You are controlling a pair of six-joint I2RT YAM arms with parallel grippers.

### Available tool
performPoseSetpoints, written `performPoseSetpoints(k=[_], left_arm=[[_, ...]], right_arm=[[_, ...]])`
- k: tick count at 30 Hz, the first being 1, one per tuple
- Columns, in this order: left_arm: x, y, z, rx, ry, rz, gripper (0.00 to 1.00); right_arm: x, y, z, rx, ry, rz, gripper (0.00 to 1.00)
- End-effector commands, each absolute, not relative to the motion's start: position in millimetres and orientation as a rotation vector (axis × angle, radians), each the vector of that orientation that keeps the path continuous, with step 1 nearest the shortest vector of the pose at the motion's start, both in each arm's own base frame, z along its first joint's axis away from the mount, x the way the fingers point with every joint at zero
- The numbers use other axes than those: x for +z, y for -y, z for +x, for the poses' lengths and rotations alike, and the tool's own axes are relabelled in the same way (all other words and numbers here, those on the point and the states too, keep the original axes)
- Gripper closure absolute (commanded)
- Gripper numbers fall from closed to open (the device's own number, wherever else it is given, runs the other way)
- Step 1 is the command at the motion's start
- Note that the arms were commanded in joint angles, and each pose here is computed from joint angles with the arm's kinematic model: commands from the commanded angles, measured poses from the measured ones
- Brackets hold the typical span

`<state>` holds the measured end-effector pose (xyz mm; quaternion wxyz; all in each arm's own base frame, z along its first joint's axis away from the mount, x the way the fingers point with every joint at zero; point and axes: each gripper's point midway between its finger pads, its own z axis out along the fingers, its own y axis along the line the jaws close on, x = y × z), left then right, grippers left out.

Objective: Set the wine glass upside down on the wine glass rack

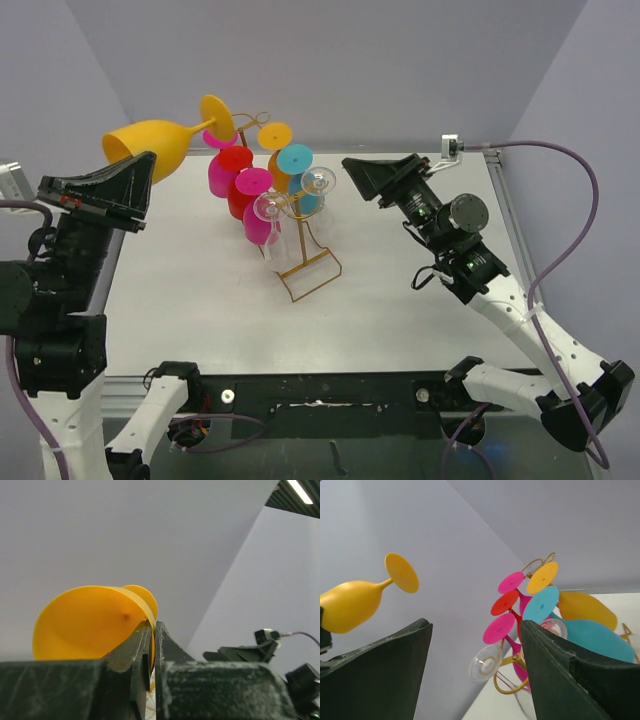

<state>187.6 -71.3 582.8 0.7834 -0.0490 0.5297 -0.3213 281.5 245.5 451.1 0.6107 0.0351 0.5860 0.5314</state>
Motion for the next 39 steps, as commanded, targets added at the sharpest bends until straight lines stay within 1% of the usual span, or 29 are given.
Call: performPoseSetpoints(k=[1,6,10,13,16,19,29,32,39], left_arm=[[613,104,192,-0.918,-1.005,0.028,1.0],[611,122,214,-1.077,-0.992,0.064,1.0],[612,130,217,-1.178,-0.943,0.096,1.0],[614,134,218,-1.231,-0.903,0.115,1.0],[612,139,220,-1.258,-0.89,0.126,1.0],[607,146,225,-1.273,-0.891,0.127,1.0],[593,182,227,-1.292,-0.911,0.169,1.0],[593,185,226,-1.307,-0.91,0.173,1.0],[576,198,221,-1.361,-0.937,0.195,1.0]], right_arm=[[507,-265,275,1.457,-1.234,0.109,0.3],[523,-301,278,1.542,-1.23,0.137,0.33],[535,-316,281,1.566,-1.212,0.224,0.35],[540,-319,289,1.593,-1.196,0.324,0.38],[549,-320,295,1.624,-1.163,0.388,0.44],[560,-323,298,1.654,-1.139,0.41,0.47],[574,-321,311,1.635,-1.081,0.532,0.5],[574,-319,311,1.642,-1.062,0.544,0.52],[583,-319,302,1.703,-1.003,0.514,0.64]])
